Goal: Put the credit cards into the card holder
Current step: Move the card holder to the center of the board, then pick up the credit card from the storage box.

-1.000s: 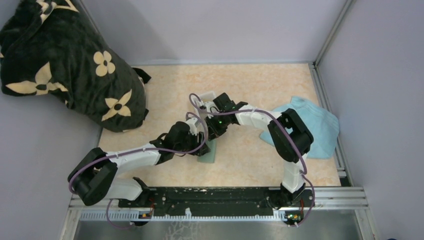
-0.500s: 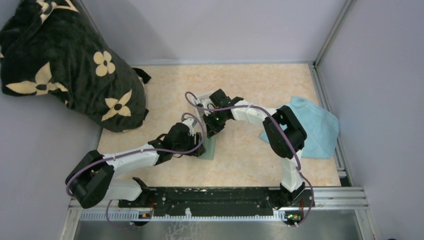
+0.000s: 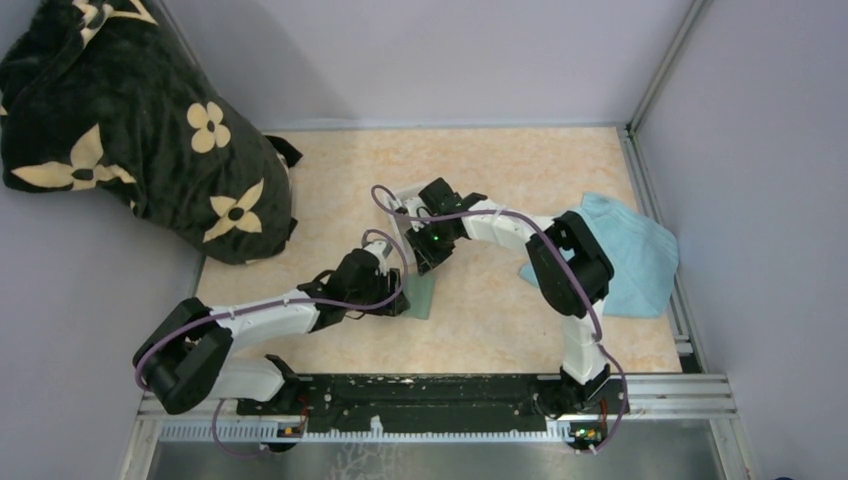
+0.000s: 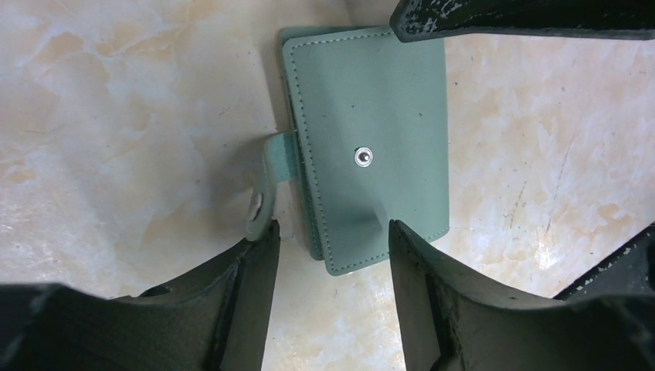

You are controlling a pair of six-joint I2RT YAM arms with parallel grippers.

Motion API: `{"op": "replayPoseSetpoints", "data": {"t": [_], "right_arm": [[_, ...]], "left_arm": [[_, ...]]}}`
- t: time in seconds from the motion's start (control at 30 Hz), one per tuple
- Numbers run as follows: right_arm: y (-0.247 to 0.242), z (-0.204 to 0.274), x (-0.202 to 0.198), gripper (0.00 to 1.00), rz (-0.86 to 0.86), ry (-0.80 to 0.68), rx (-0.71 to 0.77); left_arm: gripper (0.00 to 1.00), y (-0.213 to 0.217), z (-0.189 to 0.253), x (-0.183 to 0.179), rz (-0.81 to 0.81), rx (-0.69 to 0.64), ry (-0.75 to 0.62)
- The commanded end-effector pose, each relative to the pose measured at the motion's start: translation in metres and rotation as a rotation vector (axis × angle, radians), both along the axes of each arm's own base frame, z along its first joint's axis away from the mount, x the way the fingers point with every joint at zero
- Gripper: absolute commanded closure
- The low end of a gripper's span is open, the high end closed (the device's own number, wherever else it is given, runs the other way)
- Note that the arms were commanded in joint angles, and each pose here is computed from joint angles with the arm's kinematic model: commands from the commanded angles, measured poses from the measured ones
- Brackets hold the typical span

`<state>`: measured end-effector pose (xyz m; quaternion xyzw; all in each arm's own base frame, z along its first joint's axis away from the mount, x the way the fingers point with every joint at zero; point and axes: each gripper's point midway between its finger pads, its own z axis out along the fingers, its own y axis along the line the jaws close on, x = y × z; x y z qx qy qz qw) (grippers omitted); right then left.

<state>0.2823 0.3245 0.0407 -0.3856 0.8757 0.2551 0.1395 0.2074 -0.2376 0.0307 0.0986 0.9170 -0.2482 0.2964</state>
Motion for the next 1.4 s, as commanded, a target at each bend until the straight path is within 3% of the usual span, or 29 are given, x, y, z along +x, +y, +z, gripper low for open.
{"op": "replayPoseSetpoints", "data": {"t": [0.0,0.1,0.47,0.9,1.03,1.37], "right_arm": [[0.003,0.045,0.008,0.71,-0.014,-0.113,0.048],[0.001,0.056,0.006,0.64,-0.022,-0.144,0.049],[-0.007,0.100,0.009,0.63,-0.076,-0.250,0.074],[0.016,0.114,0.070,0.60,-0.138,-0.375,0.043],[0.029,0.121,0.094,0.54,-0.161,-0.390,0.058],[0.041,0.104,0.145,0.51,-0.216,-0.351,0.062]], "left_arm": [[0.40,-0.009,-0.002,-0.009,-0.024,-0.053,0.033],[0.40,-0.013,-0.001,-0.012,-0.034,-0.080,0.047],[0.44,-0.020,-0.003,-0.029,-0.036,-0.175,0.118],[0.44,-0.029,0.035,-0.034,-0.049,-0.315,0.062],[0.44,-0.029,0.049,-0.029,-0.045,-0.324,0.032],[0.41,-0.011,0.086,-0.012,0.032,-0.281,-0.095]]}}
